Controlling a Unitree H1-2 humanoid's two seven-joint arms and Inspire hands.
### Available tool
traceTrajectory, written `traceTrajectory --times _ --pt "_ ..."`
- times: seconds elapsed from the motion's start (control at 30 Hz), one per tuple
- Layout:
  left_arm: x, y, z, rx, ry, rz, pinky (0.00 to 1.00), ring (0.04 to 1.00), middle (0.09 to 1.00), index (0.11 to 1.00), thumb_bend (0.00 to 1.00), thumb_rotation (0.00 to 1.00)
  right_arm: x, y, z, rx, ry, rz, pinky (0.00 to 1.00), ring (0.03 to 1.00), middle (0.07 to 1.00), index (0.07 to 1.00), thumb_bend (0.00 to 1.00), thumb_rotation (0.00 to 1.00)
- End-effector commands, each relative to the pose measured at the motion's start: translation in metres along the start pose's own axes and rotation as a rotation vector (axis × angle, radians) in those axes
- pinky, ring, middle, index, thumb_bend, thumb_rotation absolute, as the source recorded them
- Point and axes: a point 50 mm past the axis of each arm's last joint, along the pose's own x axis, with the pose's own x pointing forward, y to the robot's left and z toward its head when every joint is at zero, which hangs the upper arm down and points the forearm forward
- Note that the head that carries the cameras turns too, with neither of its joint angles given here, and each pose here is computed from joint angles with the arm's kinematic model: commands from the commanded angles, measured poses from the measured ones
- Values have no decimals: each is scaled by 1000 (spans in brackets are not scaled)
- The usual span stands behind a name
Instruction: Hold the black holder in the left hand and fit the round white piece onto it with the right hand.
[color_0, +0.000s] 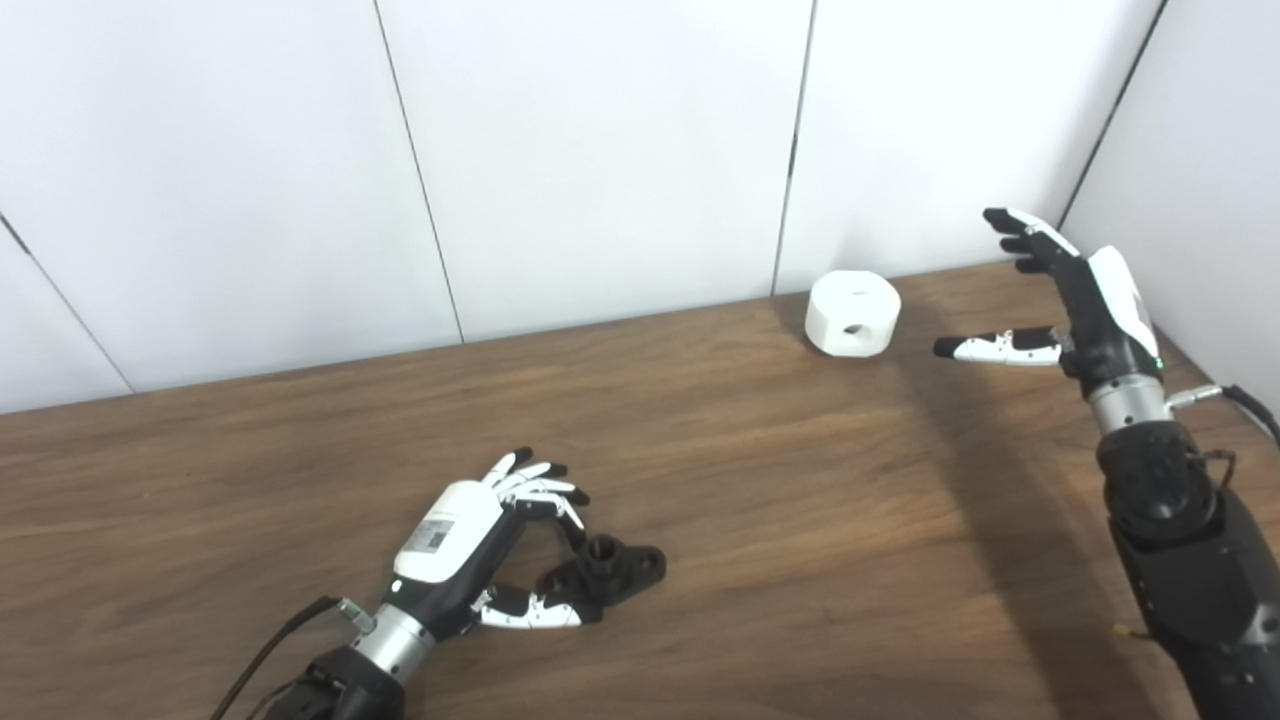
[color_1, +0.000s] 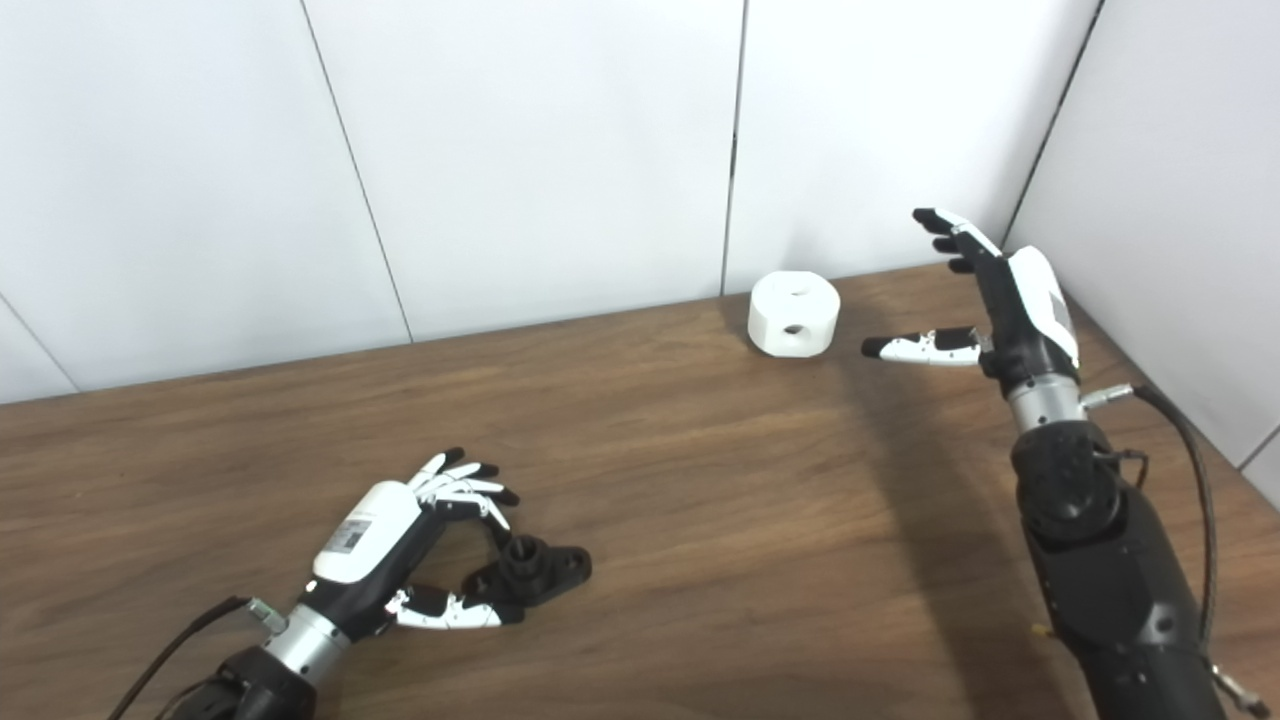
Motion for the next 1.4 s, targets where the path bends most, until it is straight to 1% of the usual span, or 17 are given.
traceTrajectory --times 0.0,0.1,0.17,0.27,0.53,0.73,0.83,1.03,1.2,1.37 --pt "-10 -13 -7 -8 32 -29 988 884 760 485 524 61 22 -19 14 -22 -70 -34 796 849 863 840 911 200" --pt "-9 -13 -6 -8 30 -26 987 884 759 485 524 61 32 -17 13 -56 -32 -6 809 863 870 841 918 233" --pt "-10 -14 -5 -14 26 -22 987 882 756 484 524 61 41 -13 14 -80 -18 9 805 870 874 834 922 231" --pt "-11 -14 -4 -28 20 -21 988 880 756 484 524 62 53 -7 14 -86 -20 21 789 868 877 809 918 188" --pt "-15 -16 -1 -39 11 -27 993 881 754 484 523 69 71 6 16 -108 17 78 827 897 899 810 922 200" --pt "-19 -17 2 -39 11 -23 1000 888 756 485 524 62 82 15 22 -122 35 106 836 910 911 798 939 193" --pt "-21 -16 3 -41 11 -20 999 886 754 485 524 61 86 17 24 -151 33 120 835 911 910 795 935 209" --pt "-25 -16 6 -45 10 -16 1000 890 759 485 524 62 93 20 25 -193 52 150 829 919 918 792 942 253" --pt "-27 -16 8 -47 9 -13 1000 892 760 485 524 64 96 22 24 -198 53 174 832 921 917 787 946 253" --pt "-31 -17 8 -54 1 -7 1000 882 757 484 524 64 98 30 24 -194 65 192 829 928 919 792 950 266"
